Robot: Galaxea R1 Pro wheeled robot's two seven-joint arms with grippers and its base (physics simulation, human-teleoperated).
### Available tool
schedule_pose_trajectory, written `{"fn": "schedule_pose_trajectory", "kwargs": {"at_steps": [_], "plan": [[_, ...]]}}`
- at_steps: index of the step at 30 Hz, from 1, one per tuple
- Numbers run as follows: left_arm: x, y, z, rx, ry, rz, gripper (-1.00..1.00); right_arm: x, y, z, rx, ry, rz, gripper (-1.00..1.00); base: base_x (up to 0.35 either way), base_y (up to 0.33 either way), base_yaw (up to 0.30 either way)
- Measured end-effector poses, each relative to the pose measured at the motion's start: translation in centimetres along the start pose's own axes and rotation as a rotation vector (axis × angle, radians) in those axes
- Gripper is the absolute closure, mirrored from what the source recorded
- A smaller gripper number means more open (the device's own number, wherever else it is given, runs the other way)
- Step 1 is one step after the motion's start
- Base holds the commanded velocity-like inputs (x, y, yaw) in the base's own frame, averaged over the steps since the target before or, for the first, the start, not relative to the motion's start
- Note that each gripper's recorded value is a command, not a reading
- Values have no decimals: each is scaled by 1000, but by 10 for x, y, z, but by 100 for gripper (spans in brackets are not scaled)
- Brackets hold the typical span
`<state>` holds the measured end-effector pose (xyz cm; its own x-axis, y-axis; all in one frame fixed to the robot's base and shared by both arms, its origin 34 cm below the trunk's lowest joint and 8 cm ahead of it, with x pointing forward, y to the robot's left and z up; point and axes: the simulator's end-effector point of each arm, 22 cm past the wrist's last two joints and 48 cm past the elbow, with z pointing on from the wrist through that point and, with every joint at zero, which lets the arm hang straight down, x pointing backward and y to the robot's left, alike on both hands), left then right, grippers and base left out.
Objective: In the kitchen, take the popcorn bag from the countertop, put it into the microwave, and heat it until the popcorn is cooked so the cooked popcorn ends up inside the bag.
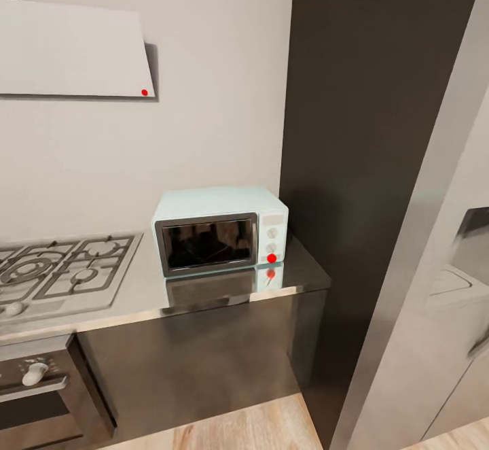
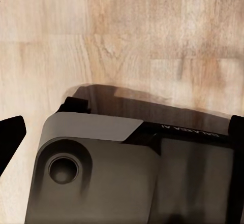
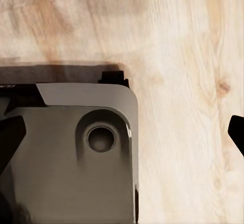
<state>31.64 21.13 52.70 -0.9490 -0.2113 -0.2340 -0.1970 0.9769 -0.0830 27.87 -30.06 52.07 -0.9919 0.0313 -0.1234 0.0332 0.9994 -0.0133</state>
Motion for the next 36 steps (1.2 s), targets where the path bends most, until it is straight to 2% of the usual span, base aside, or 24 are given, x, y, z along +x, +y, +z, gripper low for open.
{"fn": "schedule_pose_trajectory", "kwargs": {"at_steps": [3,5,6,7,8,10,12,13,14,18,22,24,26,27,31,33,36], "plan": [[0,0,0,0,0,0,-100,-1,0,0,-1,-1,-17,-100,0,0,0],[0,0,0,1,0,0,-100,-3,2,0,-3,-3,-77,-100,0,0,0],[0,0,0,1,0,0,-100,-11,7,0,-8,-17,-146,-100,0,0,0],[0,0,0,1,0,0,-100,-31,15,-1,-17,-55,-181,-100,0,0,0],[0,0,0,1,0,0,-100,-41,18,-2,-21,-74,-191,-100,0,0,0],[0,-1,0,1,0,0,-100,-111,38,-16,-37,-177,-224,-100,0,0,0],[0,-1,0,1,-1,0,-100,-143,46,-28,-42,-203,-229,-100,0,0,0],[0,-1,0,1,-1,0,-100,-170,54,-43,-44,-200,-229,-100,0,0,0],[0,-1,0,1,-1,0,-100,-207,63,-64,-51,-259,-233,-100,0,0,0],[-1,-1,0,1,-1,0,-100,-289,86,-138,-65,-394,-240,-100,0,0,0],[-1,-1,0,1,-1,0,-100,-327,96,-181,-68,-462,-239,-100,0,0,0],[-1,-1,0,1,-1,0,-100,-366,108,-211,-83,-531,-235,-100,0,0,0],[-1,-1,0,1,-1,0,-100,-392,114,-232,-88,-581,-233,-100,0,0,0],[-1,-1,0,1,-1,0,-100,-417,117,-258,-90,-640,-235,-100,0,0,0],[0,-1,0,1,-1,0,-100,-461,123,-317,-92,-760,-236,-100,0,0,0],[0,-1,0,1,-1,0,-100,-495,131,-379,-99,-867,-234,-100,0,0,0],[-1,-1,0,1,-2,0,-100,-513,135,-415,-97,-941,-210,-100,0,0,0]]}}
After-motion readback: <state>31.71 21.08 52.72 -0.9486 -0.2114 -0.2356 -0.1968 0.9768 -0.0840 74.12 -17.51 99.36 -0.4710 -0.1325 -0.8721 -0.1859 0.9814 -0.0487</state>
